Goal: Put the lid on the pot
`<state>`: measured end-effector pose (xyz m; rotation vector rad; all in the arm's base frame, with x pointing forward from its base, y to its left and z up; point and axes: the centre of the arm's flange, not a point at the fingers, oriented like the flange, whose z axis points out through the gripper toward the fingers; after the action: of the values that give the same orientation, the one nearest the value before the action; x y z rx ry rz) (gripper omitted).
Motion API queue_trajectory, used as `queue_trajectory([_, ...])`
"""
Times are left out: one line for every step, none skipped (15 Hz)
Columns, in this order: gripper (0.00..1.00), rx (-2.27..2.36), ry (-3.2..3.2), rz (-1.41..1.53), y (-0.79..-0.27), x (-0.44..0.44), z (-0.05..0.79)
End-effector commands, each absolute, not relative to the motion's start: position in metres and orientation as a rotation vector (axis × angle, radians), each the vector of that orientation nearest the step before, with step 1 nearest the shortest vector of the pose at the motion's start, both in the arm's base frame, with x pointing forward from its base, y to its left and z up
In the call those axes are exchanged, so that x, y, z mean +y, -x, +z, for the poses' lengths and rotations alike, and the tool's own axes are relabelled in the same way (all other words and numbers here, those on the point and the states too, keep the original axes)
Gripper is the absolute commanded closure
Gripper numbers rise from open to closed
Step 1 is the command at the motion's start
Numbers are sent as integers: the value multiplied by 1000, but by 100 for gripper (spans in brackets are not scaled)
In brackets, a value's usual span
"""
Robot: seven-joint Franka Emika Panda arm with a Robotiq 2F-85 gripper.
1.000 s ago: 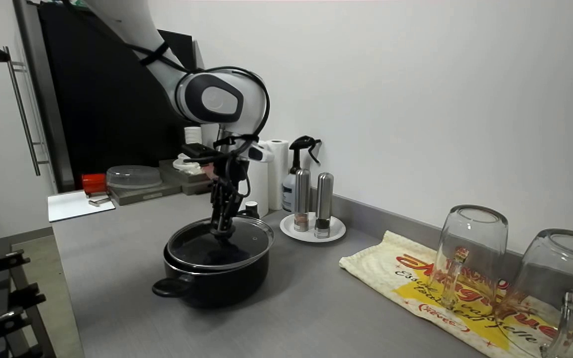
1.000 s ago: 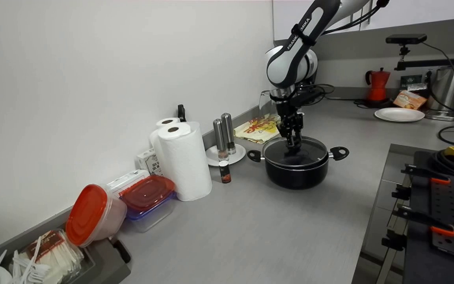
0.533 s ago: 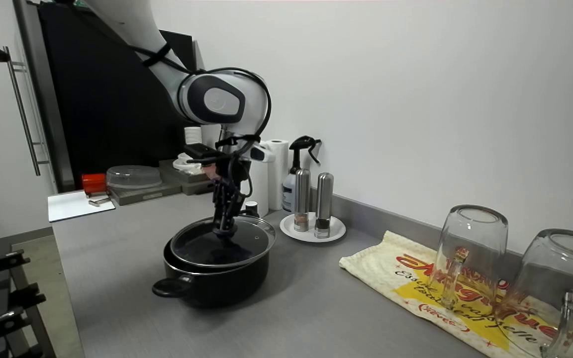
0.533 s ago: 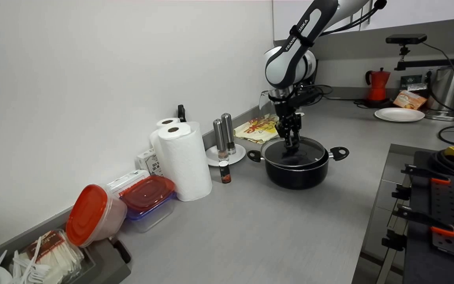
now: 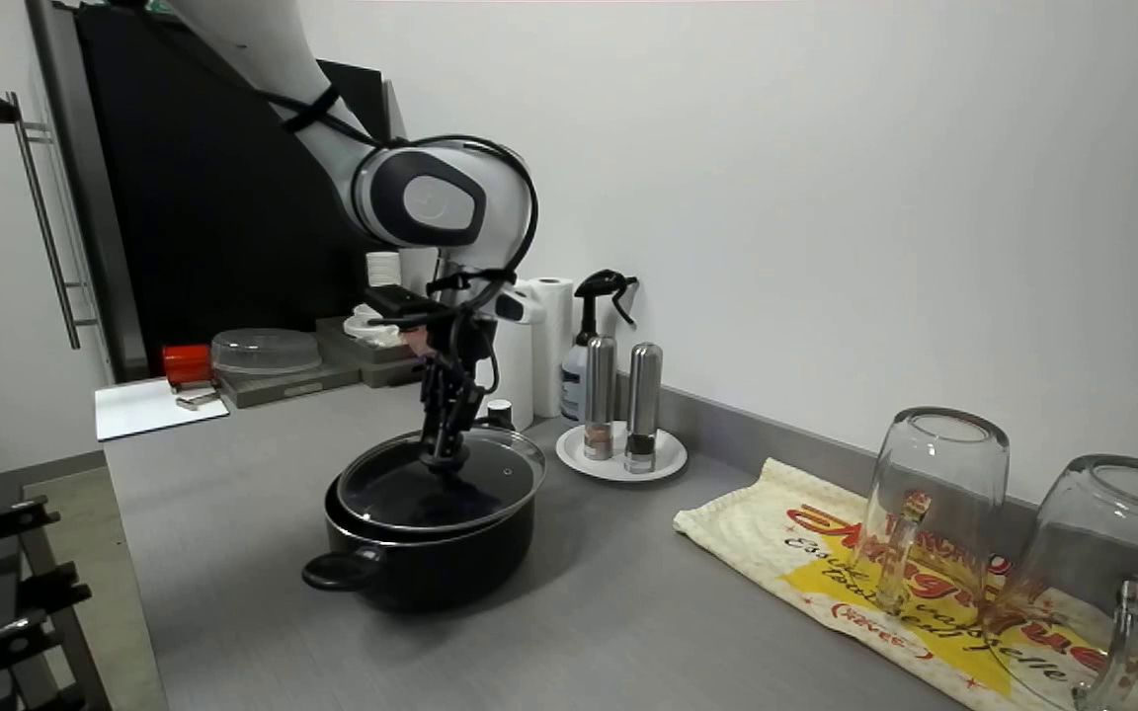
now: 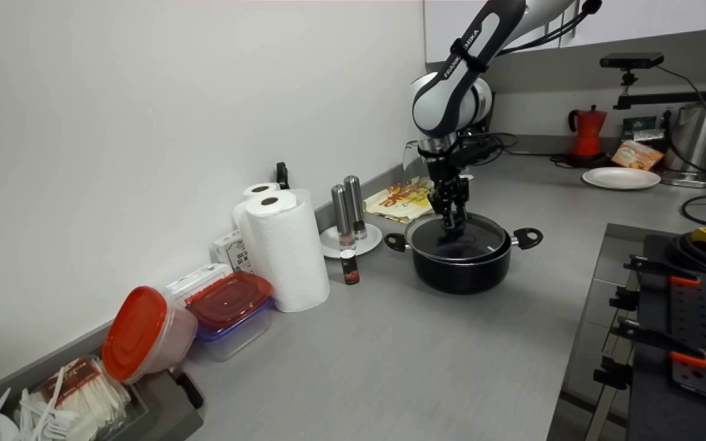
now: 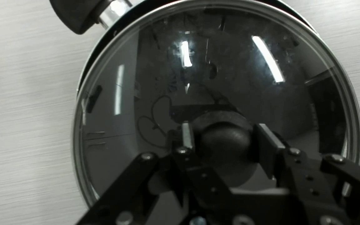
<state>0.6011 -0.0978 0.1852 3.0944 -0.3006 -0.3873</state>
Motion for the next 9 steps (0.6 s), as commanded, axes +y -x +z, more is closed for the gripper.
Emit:
queue_trajectory([75, -295, -3134, -390, -591, -98, 194])
queue_trajectory([75, -297, -3135, -392, -591, -99, 193])
queue_trajectory([75, -295, -3134, -396, -589, -99, 193])
queue_trajectory([75, -291, -3134, -399, -589, -99, 193])
queue_trajectory([75, -286, -3133, -402, -588, -99, 193])
queue_trajectory([75, -281, -3136, -406, -587, -99, 195])
queue_trajectory([75, -276, -3139, -409, -586, -98, 196])
queue_trajectory([75, -269, -3140, -416, -585, -97, 197])
queue_trajectory([75, -259, -3143, -426, -584, -96, 197])
